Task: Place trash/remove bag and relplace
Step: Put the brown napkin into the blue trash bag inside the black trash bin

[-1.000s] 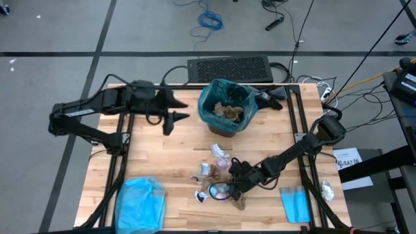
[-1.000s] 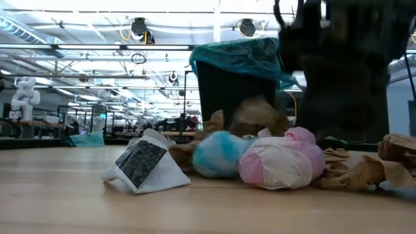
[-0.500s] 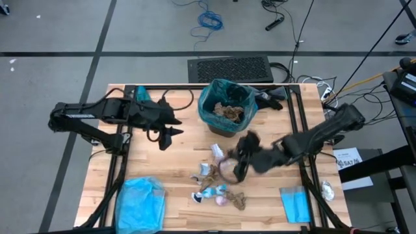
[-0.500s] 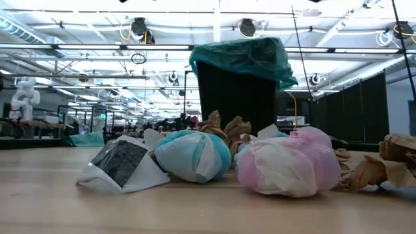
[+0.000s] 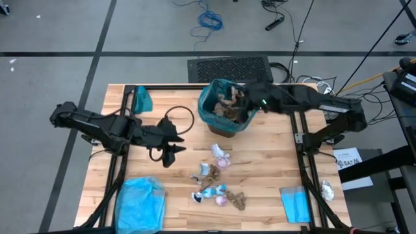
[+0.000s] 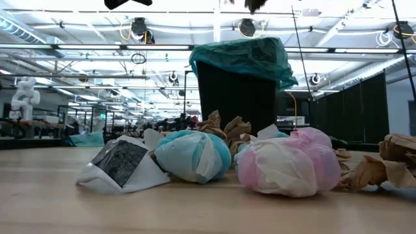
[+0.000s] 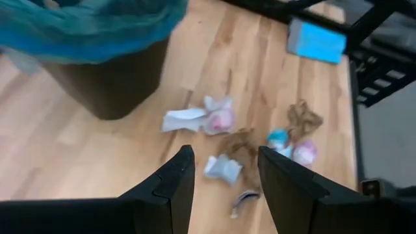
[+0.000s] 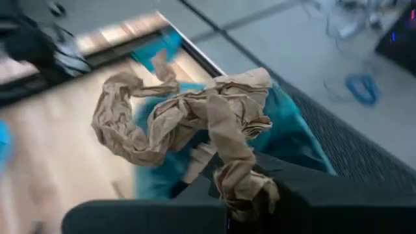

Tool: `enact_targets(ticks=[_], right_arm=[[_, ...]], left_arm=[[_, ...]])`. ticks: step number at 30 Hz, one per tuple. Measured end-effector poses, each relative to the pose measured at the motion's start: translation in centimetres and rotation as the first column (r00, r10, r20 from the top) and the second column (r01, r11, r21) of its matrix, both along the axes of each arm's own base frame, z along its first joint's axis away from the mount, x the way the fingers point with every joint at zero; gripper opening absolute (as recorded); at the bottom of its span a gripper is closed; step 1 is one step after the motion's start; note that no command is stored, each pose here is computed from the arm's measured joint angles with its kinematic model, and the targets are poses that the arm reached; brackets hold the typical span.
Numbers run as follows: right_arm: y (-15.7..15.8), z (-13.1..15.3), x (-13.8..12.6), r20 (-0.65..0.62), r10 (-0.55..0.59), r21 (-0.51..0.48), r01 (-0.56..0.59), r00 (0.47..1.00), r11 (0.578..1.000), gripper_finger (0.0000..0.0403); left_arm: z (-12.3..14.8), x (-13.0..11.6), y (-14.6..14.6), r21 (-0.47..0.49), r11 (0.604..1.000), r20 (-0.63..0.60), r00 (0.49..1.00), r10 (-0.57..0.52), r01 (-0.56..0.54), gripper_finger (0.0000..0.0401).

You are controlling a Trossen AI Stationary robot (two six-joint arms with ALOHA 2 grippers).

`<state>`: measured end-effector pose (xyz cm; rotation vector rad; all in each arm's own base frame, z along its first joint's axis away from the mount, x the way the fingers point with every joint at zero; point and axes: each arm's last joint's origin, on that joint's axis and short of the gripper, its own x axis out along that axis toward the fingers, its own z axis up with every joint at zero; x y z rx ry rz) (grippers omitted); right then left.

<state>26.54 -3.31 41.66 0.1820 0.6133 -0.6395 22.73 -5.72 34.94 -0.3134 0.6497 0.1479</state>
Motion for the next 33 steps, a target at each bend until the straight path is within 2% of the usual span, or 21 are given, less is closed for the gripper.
enact_targets(ticks=[4, 8, 11, 16, 20, 23, 26, 33], right_arm=[[-3.5, -2.1, 1.1, -0.093, -0.055, 0.035, 0.058, 0.994, 0.998, 0.0000], [-5.5, -3.5, 2.4, -0.153, 0.002, 0.055, 0.007, 0.988, 0.998, 0.0028], [-5.9, -4.2, 3.0, -0.172, 0.064, 0.100, -0.047, 0.983, 0.994, 0.0073], [-5.7, -4.5, 3.3, -0.162, 0.145, 0.151, -0.120, 0.976, 0.981, 0.0170], [-5.6, -4.4, 3.2, -0.137, 0.169, 0.200, -0.140, 0.976, 0.970, 0.0246], [-5.0, -3.5, 2.3, -0.096, 0.139, 0.226, -0.114, 0.986, 0.967, 0.0281], [-3.2, -1.9, 1.1, -0.032, 0.157, 0.218, -0.146, 0.987, 0.965, 0.0290], [2.7, 0.5, -1.5, 0.058, 0.141, 0.145, -0.149, 0.988, 0.978, 0.0265]], left_arm=[[-1.4, 0.9, -1.0, 0.001, 1.000, 0.033, 0.999, -0.011, 0.011, 0.0163], [-3.3, 2.1, -1.6, 0.011, 1.000, 0.009, 1.000, -0.017, 0.016, 0.0163], [-5.0, 3.3, -2.0, 0.030, 0.999, -0.048, 0.999, -0.015, 0.016, 0.0163], [-7.2, 5.0, -2.5, 0.051, 0.999, -0.112, 0.994, -0.012, 0.018, 0.0163], [-7.8, 6.2, -3.1, 0.020, 0.997, -0.083, 0.994, -0.073, 0.075, 0.0163], [-7.6, 7.1, -3.4, 0.014, 0.992, -0.018, 0.992, -0.128, 0.128, 0.0163], [-7.9, 7.7, -3.6, 0.043, 0.986, 0.006, 0.986, -0.164, 0.164, 0.0164], [-10.9, 9.4, -3.5, 0.089, 0.951, -0.099, 0.953, -0.287, 0.296, 0.0164]])
